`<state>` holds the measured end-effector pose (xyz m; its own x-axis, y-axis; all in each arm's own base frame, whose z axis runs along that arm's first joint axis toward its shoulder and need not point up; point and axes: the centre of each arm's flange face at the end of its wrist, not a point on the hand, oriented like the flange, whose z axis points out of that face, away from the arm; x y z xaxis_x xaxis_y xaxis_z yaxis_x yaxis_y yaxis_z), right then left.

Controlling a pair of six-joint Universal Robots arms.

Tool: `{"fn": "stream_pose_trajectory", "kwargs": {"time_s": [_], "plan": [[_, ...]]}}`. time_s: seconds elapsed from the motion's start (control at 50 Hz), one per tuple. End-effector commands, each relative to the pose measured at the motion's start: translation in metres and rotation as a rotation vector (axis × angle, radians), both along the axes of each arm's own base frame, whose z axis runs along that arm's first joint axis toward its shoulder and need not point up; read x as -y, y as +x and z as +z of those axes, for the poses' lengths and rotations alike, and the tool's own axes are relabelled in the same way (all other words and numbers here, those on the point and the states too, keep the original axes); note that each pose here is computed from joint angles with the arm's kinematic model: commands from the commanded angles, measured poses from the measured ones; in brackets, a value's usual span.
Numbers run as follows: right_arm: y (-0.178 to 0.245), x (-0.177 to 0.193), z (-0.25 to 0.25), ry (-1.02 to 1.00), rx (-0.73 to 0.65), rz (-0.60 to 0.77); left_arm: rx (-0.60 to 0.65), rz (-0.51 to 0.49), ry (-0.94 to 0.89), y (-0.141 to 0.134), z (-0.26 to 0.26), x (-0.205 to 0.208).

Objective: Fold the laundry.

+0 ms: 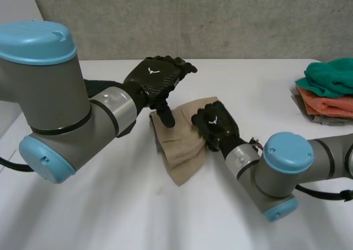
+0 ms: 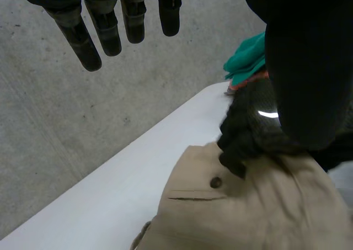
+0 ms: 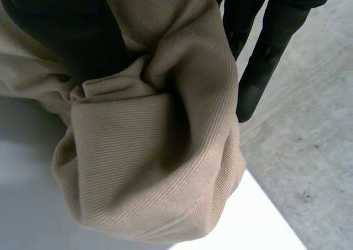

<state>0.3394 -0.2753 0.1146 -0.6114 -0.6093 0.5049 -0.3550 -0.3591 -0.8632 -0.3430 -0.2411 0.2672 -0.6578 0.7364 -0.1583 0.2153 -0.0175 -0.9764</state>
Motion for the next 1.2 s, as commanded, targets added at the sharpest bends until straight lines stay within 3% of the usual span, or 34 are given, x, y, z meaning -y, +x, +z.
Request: {"fn": "stream_pose_trajectory", "kwargs": {"time_s": [0.02,0.3,0.5,0.62,0.8,0.96,1.2], "plan": [[0.002,0.017,0.04,-0.067,0.077,-0.012,-0.013,0.0,-0.014,0.0,0.006,0.0],[-0.083,0.13,0.158,-0.357,0.237,-0.215,-0.082,-0.028,-0.105,-0.006,0.037,-0.007],[-0.208,0.213,0.21,-0.446,0.414,-0.331,-0.109,-0.109,-0.144,-0.024,0.048,-0.029],[-0.275,0.255,0.168,-0.394,0.419,-0.398,-0.111,-0.143,-0.142,-0.028,0.047,-0.034],[-0.345,0.271,0.069,-0.206,0.371,-0.486,-0.102,-0.171,-0.131,-0.034,0.042,-0.043],[-0.353,0.254,0.012,-0.031,0.33,-0.397,-0.097,-0.2,-0.122,-0.04,0.038,-0.054],[-0.354,0.254,0.019,-0.054,0.321,-0.396,-0.094,-0.206,-0.12,-0.041,0.037,-0.057]]}}
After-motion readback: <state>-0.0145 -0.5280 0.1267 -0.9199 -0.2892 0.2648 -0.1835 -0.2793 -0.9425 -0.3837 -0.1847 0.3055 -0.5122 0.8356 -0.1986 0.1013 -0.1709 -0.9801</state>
